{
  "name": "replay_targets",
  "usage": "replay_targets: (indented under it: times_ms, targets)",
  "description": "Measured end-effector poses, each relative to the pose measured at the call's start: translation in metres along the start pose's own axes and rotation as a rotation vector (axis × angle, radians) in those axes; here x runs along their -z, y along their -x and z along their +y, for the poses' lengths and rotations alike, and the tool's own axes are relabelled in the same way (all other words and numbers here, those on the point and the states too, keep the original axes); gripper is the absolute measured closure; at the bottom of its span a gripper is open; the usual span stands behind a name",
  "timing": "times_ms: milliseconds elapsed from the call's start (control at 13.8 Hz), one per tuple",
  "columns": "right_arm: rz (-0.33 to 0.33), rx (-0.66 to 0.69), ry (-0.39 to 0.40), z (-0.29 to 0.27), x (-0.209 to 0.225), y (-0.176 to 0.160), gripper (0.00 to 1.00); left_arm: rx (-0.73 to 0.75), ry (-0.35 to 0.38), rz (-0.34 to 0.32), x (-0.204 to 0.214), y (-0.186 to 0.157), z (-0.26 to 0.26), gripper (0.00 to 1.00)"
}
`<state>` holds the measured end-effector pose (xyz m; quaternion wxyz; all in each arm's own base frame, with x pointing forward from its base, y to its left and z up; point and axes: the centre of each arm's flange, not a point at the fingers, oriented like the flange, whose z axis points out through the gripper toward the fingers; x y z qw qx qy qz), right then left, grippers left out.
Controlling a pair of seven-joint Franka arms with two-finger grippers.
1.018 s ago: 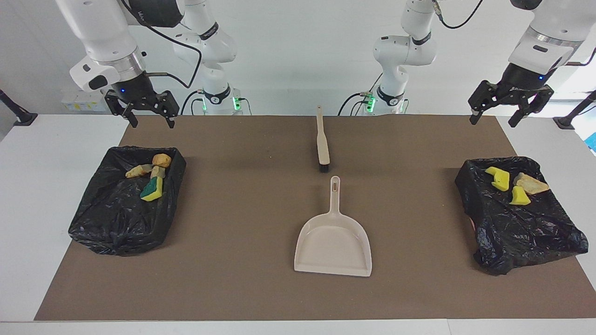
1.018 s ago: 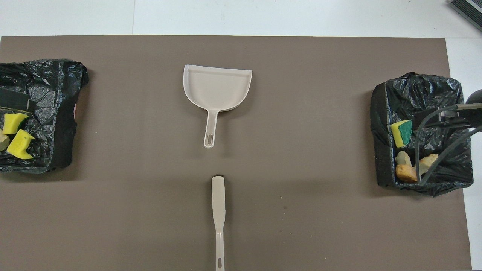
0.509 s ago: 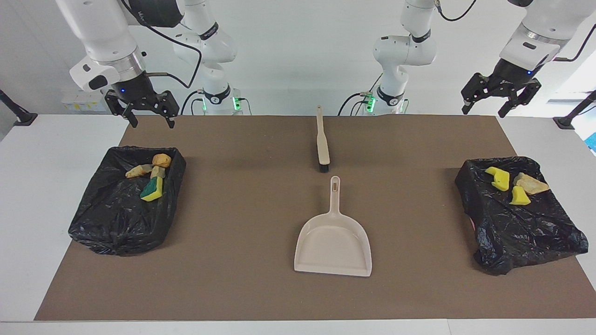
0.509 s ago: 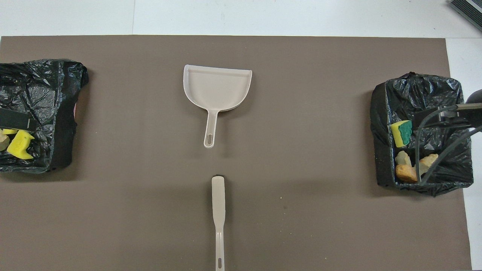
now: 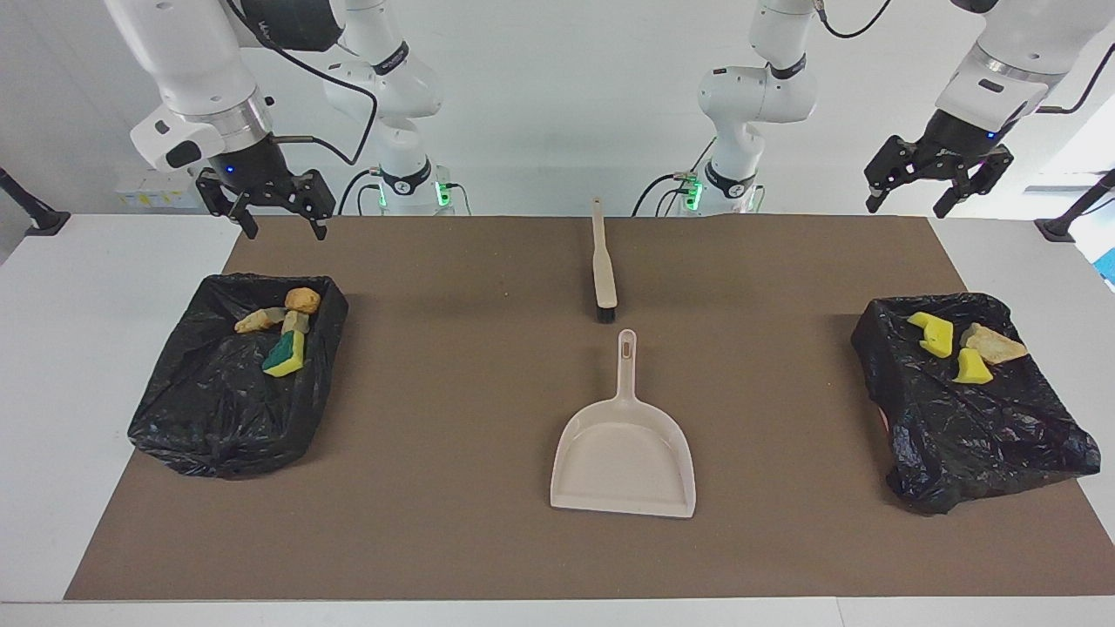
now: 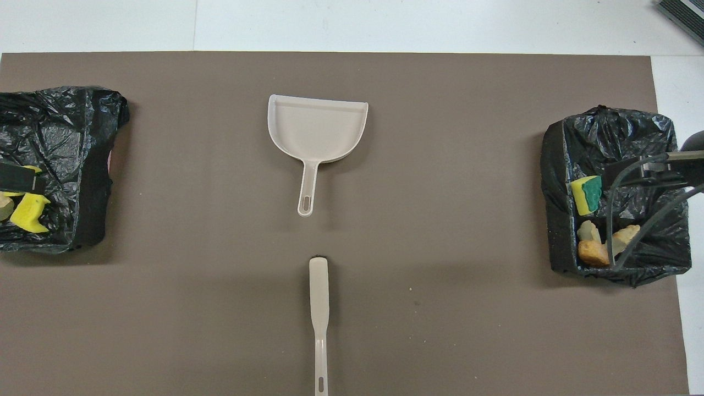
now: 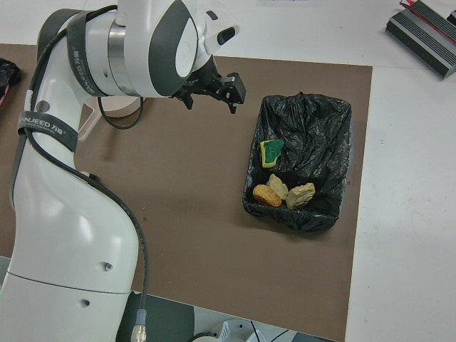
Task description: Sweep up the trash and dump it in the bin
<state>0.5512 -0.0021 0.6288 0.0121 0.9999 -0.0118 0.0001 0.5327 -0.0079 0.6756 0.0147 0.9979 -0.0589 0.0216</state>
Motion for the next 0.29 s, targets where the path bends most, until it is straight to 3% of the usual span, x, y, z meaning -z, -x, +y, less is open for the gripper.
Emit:
replay_targets:
  times_ms: [291]
  targets:
    - [0.0, 0.0, 0.0, 0.0, 0.0, 0.0, 0.0, 0.001, -0.012, -0.002, -0.0003, 0.0001, -0.0014, 0.0]
